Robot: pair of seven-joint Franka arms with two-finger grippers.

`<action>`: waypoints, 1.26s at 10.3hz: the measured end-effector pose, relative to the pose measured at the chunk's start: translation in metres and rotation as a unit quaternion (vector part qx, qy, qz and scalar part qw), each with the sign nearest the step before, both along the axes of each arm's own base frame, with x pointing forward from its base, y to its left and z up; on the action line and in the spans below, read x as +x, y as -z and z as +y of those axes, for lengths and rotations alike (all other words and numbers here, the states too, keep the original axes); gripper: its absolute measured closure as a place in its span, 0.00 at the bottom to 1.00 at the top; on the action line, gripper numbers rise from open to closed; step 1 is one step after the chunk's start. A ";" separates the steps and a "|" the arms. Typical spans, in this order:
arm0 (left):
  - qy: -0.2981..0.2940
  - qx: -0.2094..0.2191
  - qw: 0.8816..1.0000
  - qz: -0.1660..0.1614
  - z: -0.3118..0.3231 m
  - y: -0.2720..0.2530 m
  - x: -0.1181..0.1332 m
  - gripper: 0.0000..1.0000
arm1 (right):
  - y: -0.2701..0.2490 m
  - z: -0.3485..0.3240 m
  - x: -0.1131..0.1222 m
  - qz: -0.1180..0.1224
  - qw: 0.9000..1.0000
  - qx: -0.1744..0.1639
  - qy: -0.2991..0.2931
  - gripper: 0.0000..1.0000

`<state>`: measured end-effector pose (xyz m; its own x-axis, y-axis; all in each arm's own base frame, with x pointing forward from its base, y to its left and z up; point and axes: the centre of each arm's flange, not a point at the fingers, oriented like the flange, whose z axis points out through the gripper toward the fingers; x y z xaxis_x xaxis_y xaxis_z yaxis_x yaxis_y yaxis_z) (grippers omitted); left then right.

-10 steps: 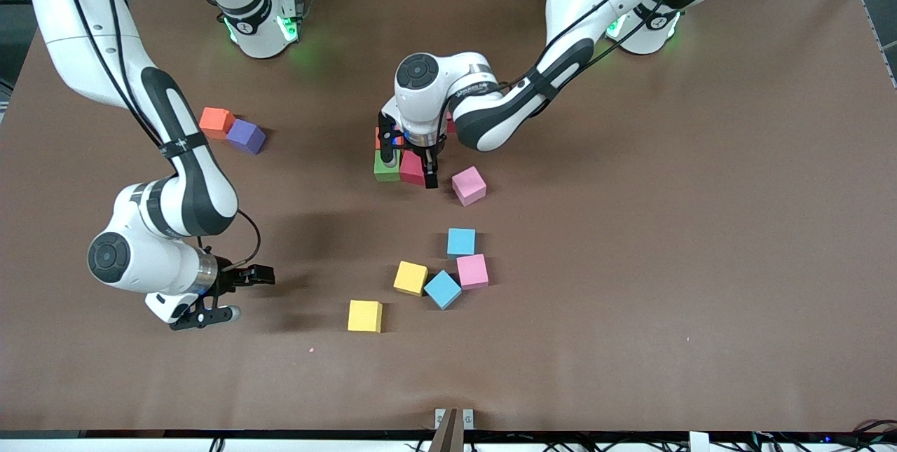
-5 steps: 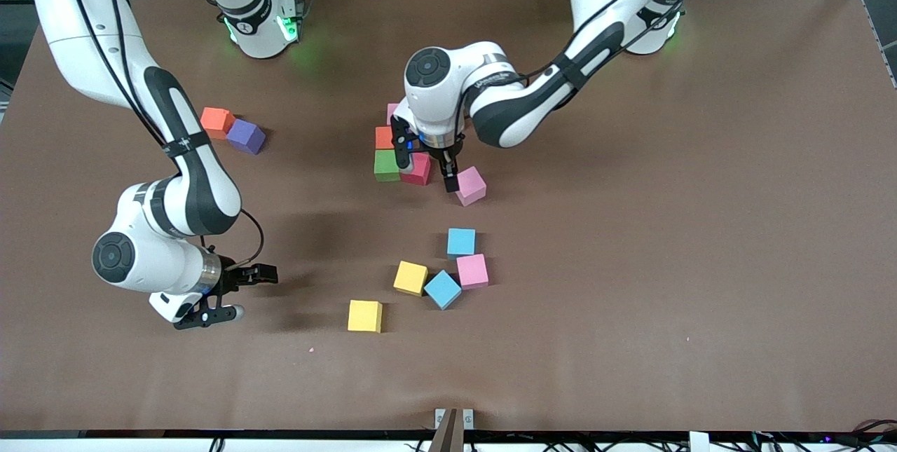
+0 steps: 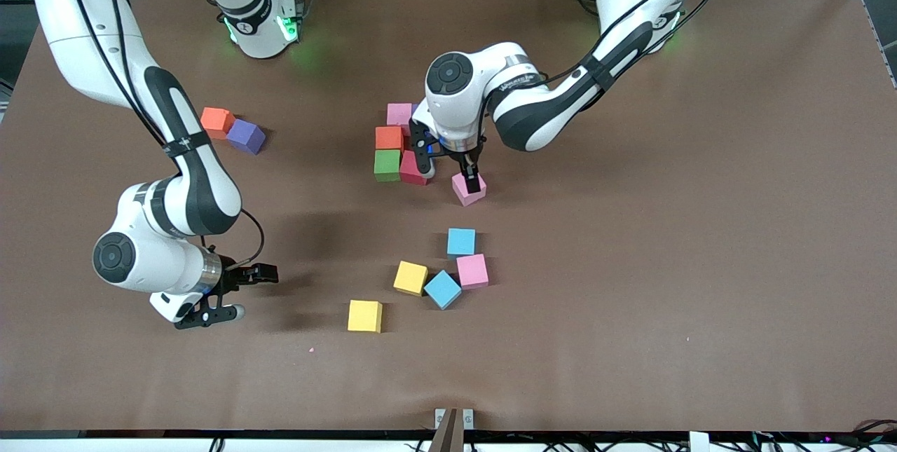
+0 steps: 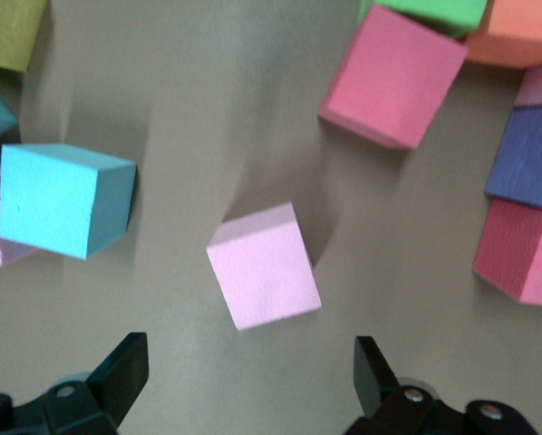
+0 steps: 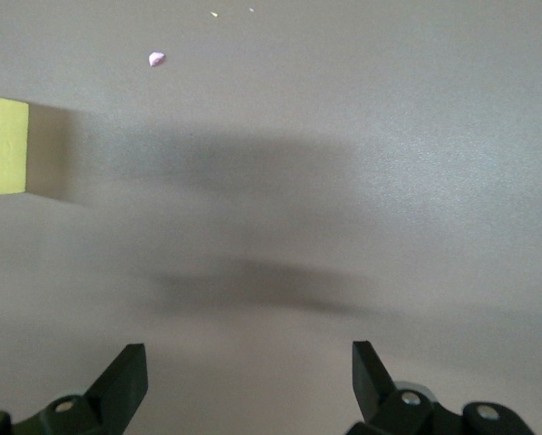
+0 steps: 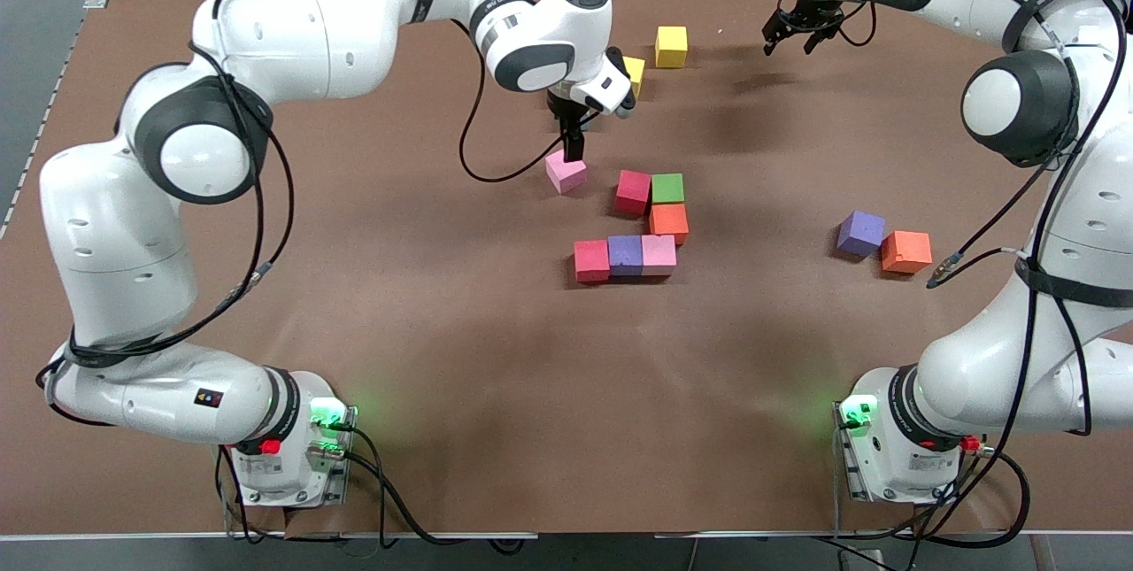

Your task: Arrange 11 blocks into digit 3

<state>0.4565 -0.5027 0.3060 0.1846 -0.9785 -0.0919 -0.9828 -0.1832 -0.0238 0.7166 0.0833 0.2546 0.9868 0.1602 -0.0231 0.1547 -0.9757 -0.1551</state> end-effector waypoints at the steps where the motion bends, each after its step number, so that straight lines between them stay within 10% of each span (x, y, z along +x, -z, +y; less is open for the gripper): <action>1: 0.005 0.002 1.000 0.001 0.009 -0.002 0.002 0.00 | 0.000 0.000 0.000 0.000 1.000 0.000 0.000 0.00; 9: -0.017 0.002 1.000 0.005 0.050 -0.003 0.035 0.00 | -0.008 0.111 -0.016 0.008 0.997 0.001 0.081 0.00; 13: -0.018 0.002 1.000 0.005 0.051 -0.003 0.036 0.00 | -0.024 0.151 -0.008 -0.060 0.992 0.029 0.107 0.00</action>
